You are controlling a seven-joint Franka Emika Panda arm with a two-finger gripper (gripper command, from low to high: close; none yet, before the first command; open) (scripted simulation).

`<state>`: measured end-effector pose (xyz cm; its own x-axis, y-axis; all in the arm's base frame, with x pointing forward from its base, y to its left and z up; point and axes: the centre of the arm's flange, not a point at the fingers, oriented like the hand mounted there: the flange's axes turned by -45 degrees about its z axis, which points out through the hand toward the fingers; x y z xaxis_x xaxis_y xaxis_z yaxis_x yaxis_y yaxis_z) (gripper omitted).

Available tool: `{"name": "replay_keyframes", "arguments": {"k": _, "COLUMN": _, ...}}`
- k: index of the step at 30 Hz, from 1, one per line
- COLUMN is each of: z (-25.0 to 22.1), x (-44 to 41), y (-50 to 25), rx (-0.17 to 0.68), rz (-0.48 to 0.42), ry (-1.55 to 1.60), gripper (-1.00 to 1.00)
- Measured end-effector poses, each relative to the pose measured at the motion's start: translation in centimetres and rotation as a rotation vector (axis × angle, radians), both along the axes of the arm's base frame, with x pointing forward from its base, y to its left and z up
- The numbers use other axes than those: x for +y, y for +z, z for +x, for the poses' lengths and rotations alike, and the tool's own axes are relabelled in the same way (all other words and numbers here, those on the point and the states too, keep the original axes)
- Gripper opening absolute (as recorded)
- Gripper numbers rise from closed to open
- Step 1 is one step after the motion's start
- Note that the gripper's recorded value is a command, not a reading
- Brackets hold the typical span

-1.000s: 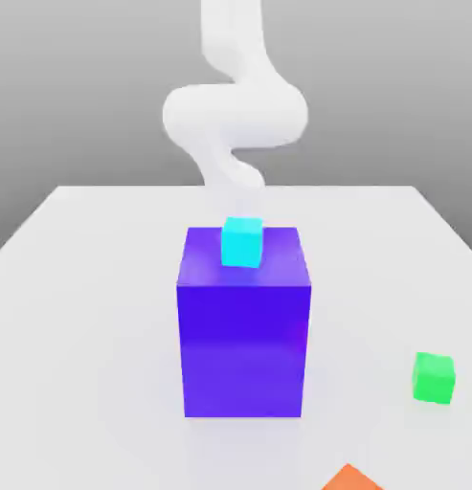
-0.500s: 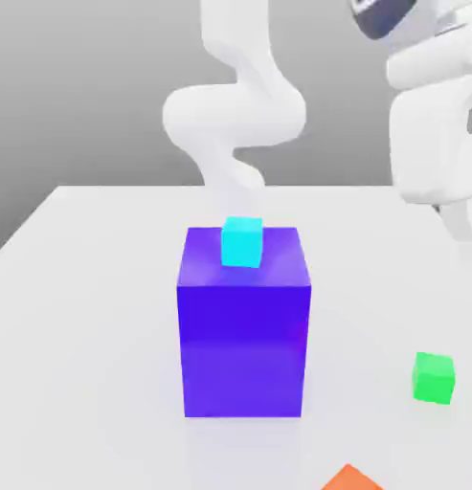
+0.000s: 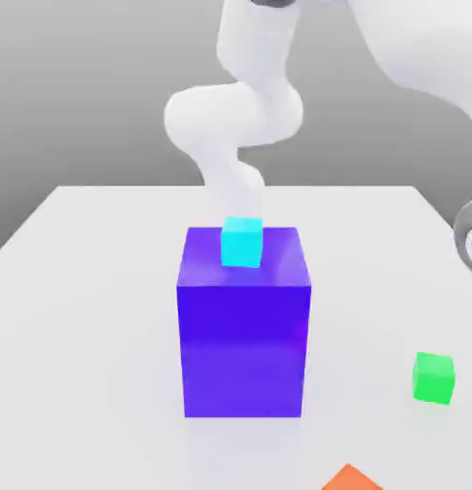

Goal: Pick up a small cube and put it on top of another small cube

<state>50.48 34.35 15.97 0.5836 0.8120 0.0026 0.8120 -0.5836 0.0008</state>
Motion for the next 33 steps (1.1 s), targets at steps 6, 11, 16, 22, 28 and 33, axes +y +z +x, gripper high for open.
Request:
{"name": "replay_keyframes", "arguments": {"k": 6, "z": -0.1, "x": 0.0, "y": -2.7, "rx": 0.002, "rz": -0.001, "ry": 0.002, "gripper": -1.00}}
{"name": "replay_keyframes", "arguments": {"k": 11, "z": -0.1, "x": 0.1, "y": -0.2, "rx": 0.003, "rz": -0.001, "ry": 0.003, "gripper": -1.00}}
{"name": "replay_keyframes", "arguments": {"k": 16, "z": -3.0, "x": -0.3, "y": 4.5, "rx": -0.006, "rz": -0.013, "ry": -0.008, "gripper": -1.00}}
{"name": "replay_keyframes", "arguments": {"k": 22, "z": -9.1, "x": -1.7, "y": 6.9, "rx": -0.017, "rz": -0.022, "ry": -0.040, "gripper": -1.00}}
{"name": "replay_keyframes", "arguments": {"k": 28, "z": -15.6, "x": -3.9, "y": 8.3, "rx": -0.006, "rz": -0.009, "ry": -0.074, "gripper": -1.00}}
{"name": "replay_keyframes", "arguments": {"k": 33, "z": -17.7, "x": -4.8, "y": 4.9, "rx": 0.002, "rz": -0.001, "ry": -0.087, "gripper": -1.00}}
